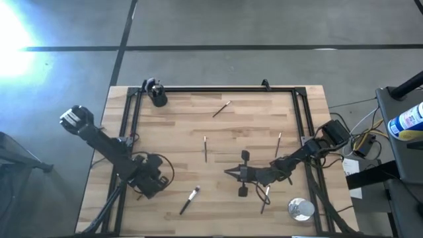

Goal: Put items in baskets/containers
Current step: Put the lash brush into the holder

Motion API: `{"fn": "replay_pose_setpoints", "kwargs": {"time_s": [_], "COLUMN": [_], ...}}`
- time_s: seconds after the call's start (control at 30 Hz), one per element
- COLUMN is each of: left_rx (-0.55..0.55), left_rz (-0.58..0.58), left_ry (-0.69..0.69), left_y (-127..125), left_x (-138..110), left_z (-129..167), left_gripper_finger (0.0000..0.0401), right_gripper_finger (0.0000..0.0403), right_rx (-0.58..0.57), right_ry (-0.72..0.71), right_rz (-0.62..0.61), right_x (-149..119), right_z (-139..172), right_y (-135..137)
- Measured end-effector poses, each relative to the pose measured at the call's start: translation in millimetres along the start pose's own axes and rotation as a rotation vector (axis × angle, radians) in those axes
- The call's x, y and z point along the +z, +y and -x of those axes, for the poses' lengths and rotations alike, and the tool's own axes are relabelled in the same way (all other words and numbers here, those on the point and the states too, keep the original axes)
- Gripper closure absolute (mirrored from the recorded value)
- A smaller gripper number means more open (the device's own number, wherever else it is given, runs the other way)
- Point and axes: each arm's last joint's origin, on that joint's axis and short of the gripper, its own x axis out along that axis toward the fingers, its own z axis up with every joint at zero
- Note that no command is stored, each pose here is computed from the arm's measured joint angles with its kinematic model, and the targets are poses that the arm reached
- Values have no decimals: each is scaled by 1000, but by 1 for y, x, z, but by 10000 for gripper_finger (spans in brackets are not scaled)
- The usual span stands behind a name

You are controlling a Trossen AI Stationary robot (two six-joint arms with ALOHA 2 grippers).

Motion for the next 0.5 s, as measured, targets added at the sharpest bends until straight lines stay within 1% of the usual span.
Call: {"fn": "replay_pose_setpoints", "kwargs": {"time_s": [0.13,0.27,0.43,0.5], "left_rx": [-73,-153,-165,-160], "left_rz": [-25,-46,-72,-87], "left_ry": [-175,-413,-675,-729], "left_y": [-5,-7,-2,0], "left_x": [13,28,49,58], "left_z": [23,47,69,74], "left_gripper_finger": [401,401,401,401], "right_gripper_finger": [394,394,394,394], "right_rx": [0,0,-1,-1], "right_ry": [0,0,-1,-2], "right_rz": [4,7,7,7], "right_x": [0,0,0,0], "right_z": [0,0,0,0], "right_y": [0,0,0,0]}}
